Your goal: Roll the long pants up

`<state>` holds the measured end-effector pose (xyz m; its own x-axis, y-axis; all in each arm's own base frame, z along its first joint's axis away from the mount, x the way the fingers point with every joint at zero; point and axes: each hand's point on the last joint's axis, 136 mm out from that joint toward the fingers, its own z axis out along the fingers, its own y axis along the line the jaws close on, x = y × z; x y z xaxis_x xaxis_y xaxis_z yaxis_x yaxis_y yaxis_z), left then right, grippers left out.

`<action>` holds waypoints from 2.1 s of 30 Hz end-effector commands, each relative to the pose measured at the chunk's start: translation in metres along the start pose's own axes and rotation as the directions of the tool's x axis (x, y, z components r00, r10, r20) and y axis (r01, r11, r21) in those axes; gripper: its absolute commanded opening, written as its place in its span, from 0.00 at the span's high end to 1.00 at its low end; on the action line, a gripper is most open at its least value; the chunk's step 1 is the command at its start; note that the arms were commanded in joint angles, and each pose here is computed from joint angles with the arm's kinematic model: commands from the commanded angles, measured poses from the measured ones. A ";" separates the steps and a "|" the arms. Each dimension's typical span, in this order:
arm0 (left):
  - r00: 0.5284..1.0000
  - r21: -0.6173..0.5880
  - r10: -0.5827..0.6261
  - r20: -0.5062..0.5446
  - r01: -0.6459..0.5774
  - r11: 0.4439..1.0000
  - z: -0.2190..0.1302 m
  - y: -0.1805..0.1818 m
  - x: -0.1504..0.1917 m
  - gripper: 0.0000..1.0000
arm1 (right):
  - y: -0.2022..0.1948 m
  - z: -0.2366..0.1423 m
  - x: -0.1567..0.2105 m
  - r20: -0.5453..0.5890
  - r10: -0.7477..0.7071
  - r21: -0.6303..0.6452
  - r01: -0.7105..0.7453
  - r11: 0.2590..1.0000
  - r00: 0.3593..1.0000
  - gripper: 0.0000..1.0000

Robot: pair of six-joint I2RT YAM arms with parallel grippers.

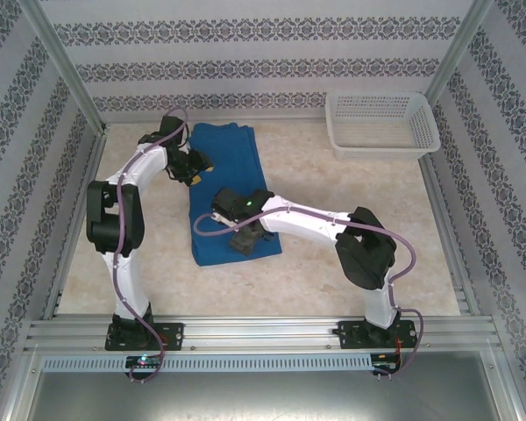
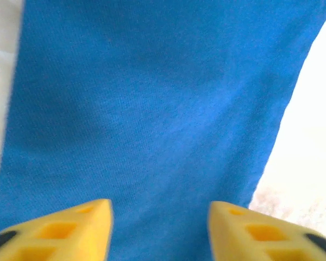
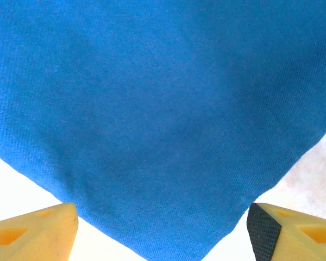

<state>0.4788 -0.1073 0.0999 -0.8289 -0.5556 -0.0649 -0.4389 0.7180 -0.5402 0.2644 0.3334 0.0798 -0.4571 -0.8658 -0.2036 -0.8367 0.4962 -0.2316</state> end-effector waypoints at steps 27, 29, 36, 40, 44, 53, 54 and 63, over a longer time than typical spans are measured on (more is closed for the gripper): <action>0.992 0.080 0.006 -0.130 0.005 0.997 0.040 -0.025 0.013 0.39 | 0.049 0.062 0.023 -0.075 -0.229 0.106 0.236 0.966 0.971 0.41; 0.991 0.084 0.003 -0.133 0.009 0.996 0.041 -0.025 0.013 0.39 | 0.049 0.065 0.022 -0.070 -0.246 0.118 0.253 0.960 0.967 0.49; 0.990 0.089 0.001 -0.143 0.012 0.996 0.043 -0.027 0.013 0.39 | 0.046 0.070 0.014 -0.055 -0.281 0.138 0.286 0.948 0.958 0.99; 0.989 0.091 0.001 -0.150 0.013 0.996 0.045 -0.028 0.014 0.39 | 0.047 0.064 0.013 -0.060 -0.286 0.125 0.291 0.948 0.956 1.00; 0.988 0.088 0.000 -0.153 0.014 0.996 0.046 -0.027 0.014 0.39 | 0.047 0.044 0.009 -0.052 -0.288 0.101 0.292 0.951 0.956 1.00; 0.987 0.090 0.000 -0.163 0.015 0.996 0.050 -0.026 0.015 0.39 | 0.058 -0.027 -0.010 -0.002 -0.274 -0.062 0.274 0.960 0.962 1.00; 0.986 0.089 -0.002 -0.164 0.017 0.996 0.050 -0.025 0.015 0.39 | 0.060 -0.034 -0.012 0.010 -0.271 -0.084 0.271 0.959 0.962 1.00; 0.984 0.092 0.005 -0.177 0.012 0.996 0.051 -0.024 0.018 0.39 | 0.071 -0.054 -0.019 0.003 -0.235 -0.294 0.225 0.929 0.972 1.00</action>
<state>0.4903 -0.1497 0.0670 -0.8707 -0.4854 0.0786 -0.4286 0.6706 -0.6055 0.2156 0.3894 0.1151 -0.2325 -0.9540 -0.1893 -0.9596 0.2568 -0.1154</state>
